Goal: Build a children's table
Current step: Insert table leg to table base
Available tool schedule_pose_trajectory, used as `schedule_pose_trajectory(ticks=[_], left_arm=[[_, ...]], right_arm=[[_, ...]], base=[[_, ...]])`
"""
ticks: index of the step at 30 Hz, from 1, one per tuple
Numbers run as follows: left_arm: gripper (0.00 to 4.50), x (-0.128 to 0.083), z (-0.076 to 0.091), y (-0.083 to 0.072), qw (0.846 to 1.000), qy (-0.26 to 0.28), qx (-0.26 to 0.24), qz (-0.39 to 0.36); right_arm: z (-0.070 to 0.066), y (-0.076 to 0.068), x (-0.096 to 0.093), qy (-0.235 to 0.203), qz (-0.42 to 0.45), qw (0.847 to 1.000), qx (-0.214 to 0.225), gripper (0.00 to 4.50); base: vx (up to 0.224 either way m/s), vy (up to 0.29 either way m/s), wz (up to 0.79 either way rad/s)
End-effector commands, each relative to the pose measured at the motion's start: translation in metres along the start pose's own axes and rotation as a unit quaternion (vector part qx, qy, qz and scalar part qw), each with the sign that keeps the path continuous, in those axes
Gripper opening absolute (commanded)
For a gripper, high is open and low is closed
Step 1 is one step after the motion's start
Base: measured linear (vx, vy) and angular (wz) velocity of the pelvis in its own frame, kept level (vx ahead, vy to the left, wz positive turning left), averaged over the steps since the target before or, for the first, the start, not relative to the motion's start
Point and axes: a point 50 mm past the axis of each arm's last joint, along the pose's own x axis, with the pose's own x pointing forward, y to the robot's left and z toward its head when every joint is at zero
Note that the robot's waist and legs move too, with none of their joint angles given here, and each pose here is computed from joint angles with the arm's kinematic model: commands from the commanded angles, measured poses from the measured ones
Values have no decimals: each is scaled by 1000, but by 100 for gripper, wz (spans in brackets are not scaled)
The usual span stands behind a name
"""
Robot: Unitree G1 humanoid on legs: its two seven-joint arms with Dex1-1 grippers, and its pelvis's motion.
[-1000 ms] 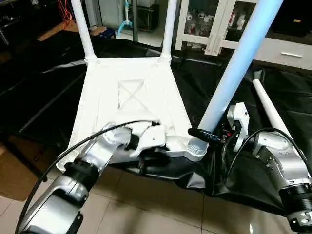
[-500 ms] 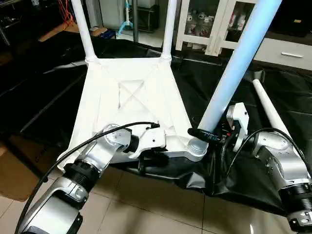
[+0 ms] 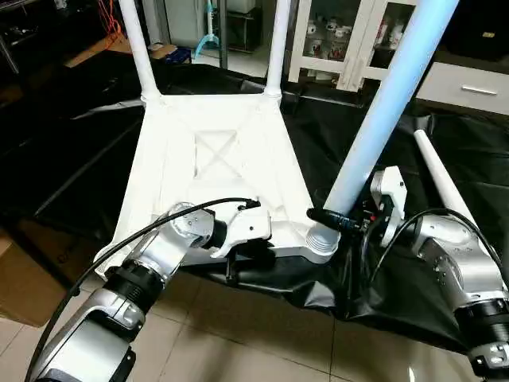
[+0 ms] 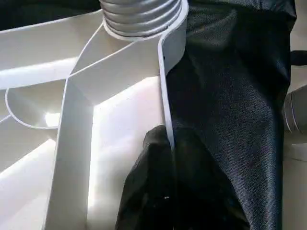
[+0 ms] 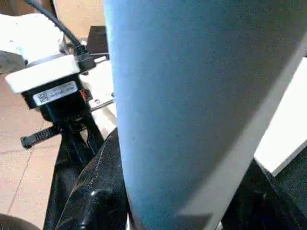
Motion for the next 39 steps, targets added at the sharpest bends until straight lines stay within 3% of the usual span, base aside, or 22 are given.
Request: schedule_pose_trajectory(ticks=[1,5,11,16,20,26,29,34,35,36,37,39], left_arm=[[0,-2,-5,-1,1000,22,7,-5],[0,-2,-5,-2,1000,23,6,-7],[0,-2,-5,-2,1000,22,6,-8],[0,-2,-5,-3,1000,23,5,-9],[0,-2,-5,-3,1000,22,5,-8],[0,-2,-5,-3,1000,20,6,-7],[0,-2,-5,-3,1000,19,7,-7],[0,-2,-5,-3,1000,19,6,-9],[0,-2,-4,-3,1000,18,6,-9],[0,-1,-4,-4,1000,17,8,-10],[0,-1,-4,-4,1000,17,8,-10],[0,-1,-4,-4,1000,17,10,-12]], right_arm=[[-46,-3,-17,88,-60,990,88,181],[-48,-11,-25,106,-82,986,96,181],[-52,-7,-27,131,-61,984,103,181],[-69,-7,-39,194,-82,967,145,181],[-74,-15,-48,171,-138,960,176,181],[-74,-13,-52,164,-141,962,164,181],[-66,-11,-48,125,-132,970,159,181],[-48,-14,-40,45,-129,970,202,181],[-40,-15,-39,21,-122,968,217,181],[-21,-17,-41,-32,-90,961,258,181],[-21,-17,-41,-32,-90,961,258,181],[-6,-18,-46,-64,-53,954,289,181]], base=[[0,0,0],[0,0,0],[0,0,0],[0,0,0],[0,0,0],[0,0,0],[0,0,0],[0,0,0],[0,0,0],[0,0,0],[0,0,0],[0,0,0]])
